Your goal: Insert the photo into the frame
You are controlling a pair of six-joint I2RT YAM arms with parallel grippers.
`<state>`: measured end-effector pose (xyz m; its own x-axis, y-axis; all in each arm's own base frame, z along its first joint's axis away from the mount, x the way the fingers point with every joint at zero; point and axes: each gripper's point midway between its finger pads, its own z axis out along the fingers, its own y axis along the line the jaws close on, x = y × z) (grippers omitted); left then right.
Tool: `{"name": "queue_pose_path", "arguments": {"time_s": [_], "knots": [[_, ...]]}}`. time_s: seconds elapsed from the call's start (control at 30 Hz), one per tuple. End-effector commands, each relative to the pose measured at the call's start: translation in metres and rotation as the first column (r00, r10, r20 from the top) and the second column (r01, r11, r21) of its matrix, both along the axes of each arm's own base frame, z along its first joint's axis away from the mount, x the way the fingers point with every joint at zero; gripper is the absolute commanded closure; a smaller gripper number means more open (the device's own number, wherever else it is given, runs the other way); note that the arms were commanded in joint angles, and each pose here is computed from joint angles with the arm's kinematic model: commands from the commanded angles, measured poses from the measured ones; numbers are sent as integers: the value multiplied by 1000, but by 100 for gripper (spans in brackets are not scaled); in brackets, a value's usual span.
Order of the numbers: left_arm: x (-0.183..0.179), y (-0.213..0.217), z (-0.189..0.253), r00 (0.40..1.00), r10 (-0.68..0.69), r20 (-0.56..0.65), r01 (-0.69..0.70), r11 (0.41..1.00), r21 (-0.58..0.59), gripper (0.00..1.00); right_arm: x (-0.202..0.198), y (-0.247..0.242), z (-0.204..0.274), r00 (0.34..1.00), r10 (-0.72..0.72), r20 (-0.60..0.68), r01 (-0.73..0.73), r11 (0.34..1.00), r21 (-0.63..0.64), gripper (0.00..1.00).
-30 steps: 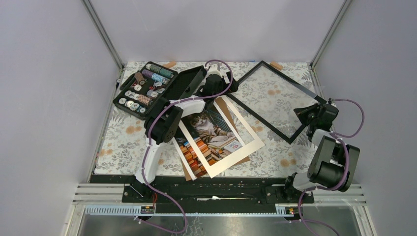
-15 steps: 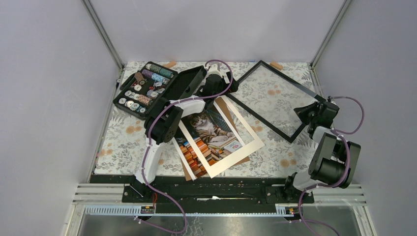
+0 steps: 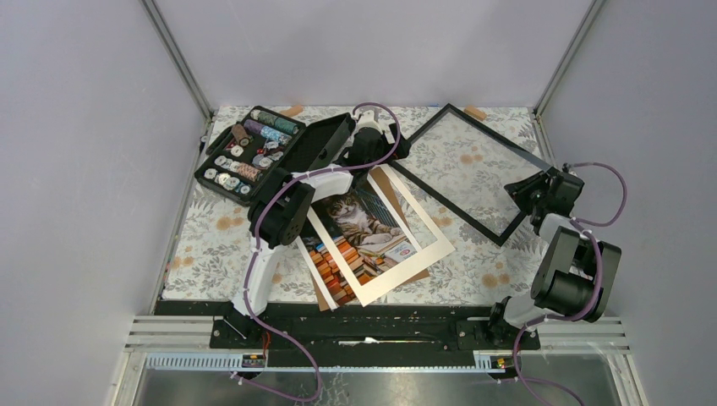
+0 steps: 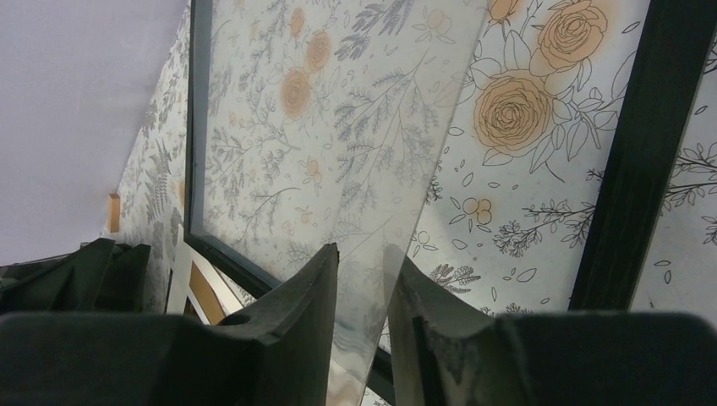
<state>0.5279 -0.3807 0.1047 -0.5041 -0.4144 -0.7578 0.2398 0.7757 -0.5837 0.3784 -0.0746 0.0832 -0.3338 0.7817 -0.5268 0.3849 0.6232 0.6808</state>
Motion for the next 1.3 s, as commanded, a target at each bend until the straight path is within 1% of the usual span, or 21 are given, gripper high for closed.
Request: {"name": "queue_pose_path", "arguments": {"time_s": [0.0,0.13,0.43,0.5,0.57,0.67,0.77,0.83,0.9,0.97,1.07,1.13,1.2,1.27], "knots": [[8,-6,22,998,-10,57,12,999,-37,1,9,-9,11,1000,-3,-6,3,998,-67,62],[8,-6,22,998,-10,58,12,999,-36,1,7,-13,11,999,-14,-28,12,996,-84,53],[9,-7,21,998,-12,57,14,999,-34,1,3,-20,6,995,-35,-89,25,993,-112,37],[9,-7,21,998,-13,56,15,999,-34,1,0,-24,5,992,-50,-115,35,991,-128,32],[9,-7,21,998,-14,54,16,999,-33,1,-4,-30,6,987,-73,-142,50,986,-159,26],[9,-7,21,998,-14,55,16,999,-32,1,-11,-41,8,976,-113,-187,73,975,-210,12],[9,-7,20,998,-15,56,17,999,-30,1,-24,-50,0,948,-152,-280,81,964,-252,4],[9,-6,20,998,-14,56,16,1000,-27,1,-31,-58,0,929,-187,-319,93,953,-287,3],[9,-7,22,998,-15,59,17,1000,-27,1,-35,-64,3,920,-216,-328,108,942,-319,2],[9,-7,21,998,-16,58,18,999,-26,1,-34,-63,9,927,-208,-311,103,942,-320,2],[9,-8,20,998,-18,56,20,999,-25,1,-21,-41,16,964,-95,-247,34,970,-239,2],[9,-7,20,998,-18,55,20,999,-25,1,-12,-30,14,978,-41,-207,0,981,-192,2],[9,-7,21,998,-17,57,19,999,-26,1,-7,-24,5,979,-10,-202,-22,988,-155,3],[9,-7,20,998,-17,58,19,1000,-24,1,-2,-18,-3,977,8,-214,-40,989,-146,4]]}}
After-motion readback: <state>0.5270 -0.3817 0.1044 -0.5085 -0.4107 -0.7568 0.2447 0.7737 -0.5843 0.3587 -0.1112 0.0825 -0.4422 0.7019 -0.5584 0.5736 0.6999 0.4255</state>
